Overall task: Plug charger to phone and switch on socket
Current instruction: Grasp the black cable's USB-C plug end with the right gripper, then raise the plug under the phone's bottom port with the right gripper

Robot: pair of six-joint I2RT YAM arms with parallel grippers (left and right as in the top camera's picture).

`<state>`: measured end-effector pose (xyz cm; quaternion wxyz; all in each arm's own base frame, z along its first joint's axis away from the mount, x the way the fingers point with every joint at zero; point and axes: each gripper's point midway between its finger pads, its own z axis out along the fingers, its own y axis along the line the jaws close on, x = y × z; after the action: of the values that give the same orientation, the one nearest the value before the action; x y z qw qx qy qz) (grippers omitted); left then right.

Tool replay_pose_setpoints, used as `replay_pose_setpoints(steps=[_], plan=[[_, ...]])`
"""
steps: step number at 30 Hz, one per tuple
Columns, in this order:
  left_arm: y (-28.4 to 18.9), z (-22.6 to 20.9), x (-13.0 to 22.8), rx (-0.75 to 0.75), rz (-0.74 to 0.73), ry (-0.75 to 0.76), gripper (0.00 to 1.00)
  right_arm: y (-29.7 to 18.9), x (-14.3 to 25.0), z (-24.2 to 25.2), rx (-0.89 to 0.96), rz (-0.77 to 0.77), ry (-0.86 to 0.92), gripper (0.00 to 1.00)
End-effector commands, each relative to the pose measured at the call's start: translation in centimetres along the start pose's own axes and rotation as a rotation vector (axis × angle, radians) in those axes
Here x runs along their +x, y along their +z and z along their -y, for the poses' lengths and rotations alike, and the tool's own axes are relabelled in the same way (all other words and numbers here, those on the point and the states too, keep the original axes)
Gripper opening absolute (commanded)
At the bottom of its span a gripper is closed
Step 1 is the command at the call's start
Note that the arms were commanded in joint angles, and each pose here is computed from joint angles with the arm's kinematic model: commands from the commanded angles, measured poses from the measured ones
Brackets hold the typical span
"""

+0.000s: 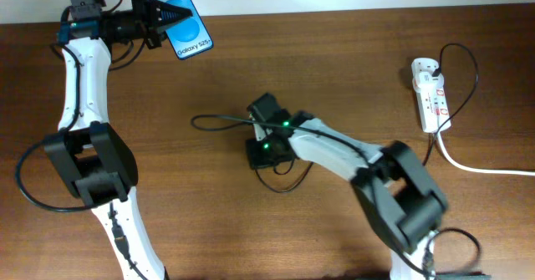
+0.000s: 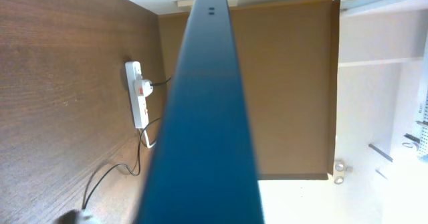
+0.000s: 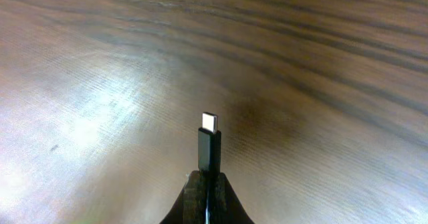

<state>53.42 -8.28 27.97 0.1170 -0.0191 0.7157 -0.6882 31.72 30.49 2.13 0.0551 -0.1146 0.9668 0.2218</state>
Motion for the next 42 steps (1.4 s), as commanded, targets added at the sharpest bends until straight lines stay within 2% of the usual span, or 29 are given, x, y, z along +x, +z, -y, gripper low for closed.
replay_pose_setpoints(steps=[1, 5, 9, 14, 17, 19, 22, 32, 42], plan=[[0.4, 0.5, 0.4, 0.032, -0.031, 0.024, 0.0, -9.3, -3.0, -3.8, -0.116, 0.203, -0.091, 0.04], [1.4, 0.5, 0.8, 0.035, -0.049, 0.025, 0.0, -18.1, -3.1, -5.4, -0.236, 0.333, -0.108, 0.04], [2.6, 0.6, 1.3, 0.039, -0.074, 0.025, 0.0, -22.1, -1.6, -4.2, -0.254, 0.354, -0.065, 0.04], [3.3, 0.7, 1.6, 0.041, -0.089, 0.034, 0.0, -24.8, 0.0, -3.4, -0.286, 0.364, -0.073, 0.04], [4.1, 0.8, 1.9, 0.045, -0.105, 0.052, 0.0, -25.4, 1.3, -2.1, -0.307, 0.386, -0.051, 0.04], [5.8, 0.9, 2.7, 0.052, -0.138, 0.075, 0.0, -25.2, 1.8, -2.5, -0.431, 0.43, -0.069, 0.04], [8.6, 1.2, 4.2, 0.063, -0.196, 0.075, 0.0, -23.9, 1.3, -2.8, -0.507, 0.434, -0.042, 0.04], [18.0, 2.0, 10.7, 0.078, -0.39, 0.082, 0.0, -23.8, -1.6, -3.0, -0.521, 0.503, 0.022, 0.04], [18.8, 2.2, 11.5, 0.086, -0.414, 0.084, 0.0, -24.1, -3.7, -1.7, -0.468, 0.588, 0.114, 0.04]])
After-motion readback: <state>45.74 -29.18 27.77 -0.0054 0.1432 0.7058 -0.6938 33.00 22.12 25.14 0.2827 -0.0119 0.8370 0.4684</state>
